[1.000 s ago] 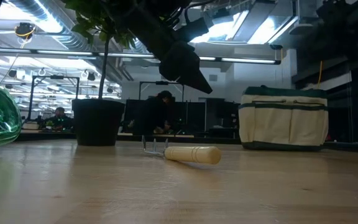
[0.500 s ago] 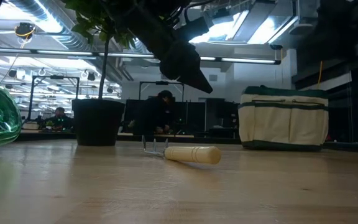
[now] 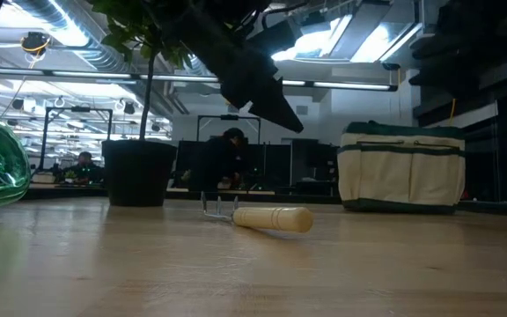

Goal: Pick & Place Garden tools in Gardening bag
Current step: Put the brown hand rake into the white gardening bag

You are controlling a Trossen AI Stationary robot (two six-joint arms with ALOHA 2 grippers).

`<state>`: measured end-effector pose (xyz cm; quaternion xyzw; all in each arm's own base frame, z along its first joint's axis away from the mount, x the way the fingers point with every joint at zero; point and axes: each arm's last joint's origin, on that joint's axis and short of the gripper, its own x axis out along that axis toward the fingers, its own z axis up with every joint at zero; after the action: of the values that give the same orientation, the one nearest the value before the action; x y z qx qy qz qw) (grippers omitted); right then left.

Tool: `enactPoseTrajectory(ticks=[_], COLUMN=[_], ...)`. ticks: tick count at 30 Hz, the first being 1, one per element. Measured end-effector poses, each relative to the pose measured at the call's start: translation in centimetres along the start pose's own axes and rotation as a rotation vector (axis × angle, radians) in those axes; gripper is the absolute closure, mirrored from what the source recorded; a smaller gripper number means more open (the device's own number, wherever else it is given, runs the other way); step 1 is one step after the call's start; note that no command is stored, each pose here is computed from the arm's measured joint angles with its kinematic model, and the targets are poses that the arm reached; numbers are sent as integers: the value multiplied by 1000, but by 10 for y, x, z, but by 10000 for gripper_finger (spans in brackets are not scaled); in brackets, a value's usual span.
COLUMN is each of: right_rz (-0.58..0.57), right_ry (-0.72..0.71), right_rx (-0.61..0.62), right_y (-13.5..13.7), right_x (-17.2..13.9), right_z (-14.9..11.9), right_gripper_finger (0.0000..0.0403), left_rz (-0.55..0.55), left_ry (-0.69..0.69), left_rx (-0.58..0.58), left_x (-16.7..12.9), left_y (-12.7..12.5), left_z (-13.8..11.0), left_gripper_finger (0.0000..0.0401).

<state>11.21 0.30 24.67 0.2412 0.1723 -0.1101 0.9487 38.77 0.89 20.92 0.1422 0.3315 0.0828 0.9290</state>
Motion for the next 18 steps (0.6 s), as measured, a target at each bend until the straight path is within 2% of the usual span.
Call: enactPoseTrajectory(ticks=[6, 18], right_rz=[50, 199], right_ry=[-1, -68], right_rx=[-38, -271], right_y=[4, 25], right_x=[13, 28], right_z=[-10, -15], right_gripper_finger=[160, 160], left_rz=[-32, -55], left_ry=[9, 1], left_rx=[5, 25], left_x=[-2, -6], left_y=[-7, -23], left_z=[0, 3], left_gripper_finger=[219, 221])
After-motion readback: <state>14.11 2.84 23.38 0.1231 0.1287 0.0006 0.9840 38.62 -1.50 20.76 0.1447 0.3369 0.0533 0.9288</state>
